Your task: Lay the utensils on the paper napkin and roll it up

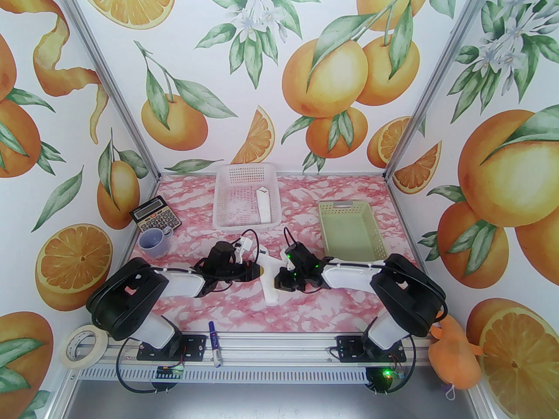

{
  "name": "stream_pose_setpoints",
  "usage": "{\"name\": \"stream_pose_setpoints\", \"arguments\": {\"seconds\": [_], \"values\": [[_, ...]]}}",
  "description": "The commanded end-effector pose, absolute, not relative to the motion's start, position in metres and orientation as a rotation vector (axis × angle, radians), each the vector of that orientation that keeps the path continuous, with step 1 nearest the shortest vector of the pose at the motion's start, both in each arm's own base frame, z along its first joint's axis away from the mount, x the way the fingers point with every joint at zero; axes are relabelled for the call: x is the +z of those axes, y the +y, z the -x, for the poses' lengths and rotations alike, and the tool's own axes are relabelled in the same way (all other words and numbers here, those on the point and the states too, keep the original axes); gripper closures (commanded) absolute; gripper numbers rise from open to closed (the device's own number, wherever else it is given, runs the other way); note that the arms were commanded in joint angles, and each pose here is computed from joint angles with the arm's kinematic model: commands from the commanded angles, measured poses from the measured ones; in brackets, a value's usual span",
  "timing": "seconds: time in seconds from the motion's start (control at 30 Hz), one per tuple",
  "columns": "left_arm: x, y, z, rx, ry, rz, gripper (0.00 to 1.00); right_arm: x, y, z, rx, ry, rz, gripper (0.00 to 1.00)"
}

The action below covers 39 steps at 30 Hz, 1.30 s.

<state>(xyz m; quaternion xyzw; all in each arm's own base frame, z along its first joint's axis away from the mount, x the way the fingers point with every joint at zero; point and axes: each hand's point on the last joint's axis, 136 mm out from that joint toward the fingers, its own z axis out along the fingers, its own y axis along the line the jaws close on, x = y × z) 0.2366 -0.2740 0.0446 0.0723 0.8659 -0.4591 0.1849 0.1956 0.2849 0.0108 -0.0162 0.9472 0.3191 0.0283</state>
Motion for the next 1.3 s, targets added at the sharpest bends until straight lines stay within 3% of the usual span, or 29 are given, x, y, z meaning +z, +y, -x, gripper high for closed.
{"name": "stream_pose_setpoints", "arguments": {"seconds": [0.0, 0.93, 1.27], "values": [[0.053, -0.279, -0.254, -1.271, 2.364, -0.233, 1.00, -0.041, 0.234, -0.164, 0.622, 3.131, -0.022, 1.00], [0.025, -0.259, -0.281, -1.214, 2.371, -0.120, 0.99, -0.045, 0.226, -0.161, 0.561, 3.152, -0.007, 1.00], [0.031, -0.250, -0.301, -1.193, 2.342, -0.099, 0.94, -0.044, 0.224, -0.161, 0.554, 3.147, -0.015, 1.00]]}}
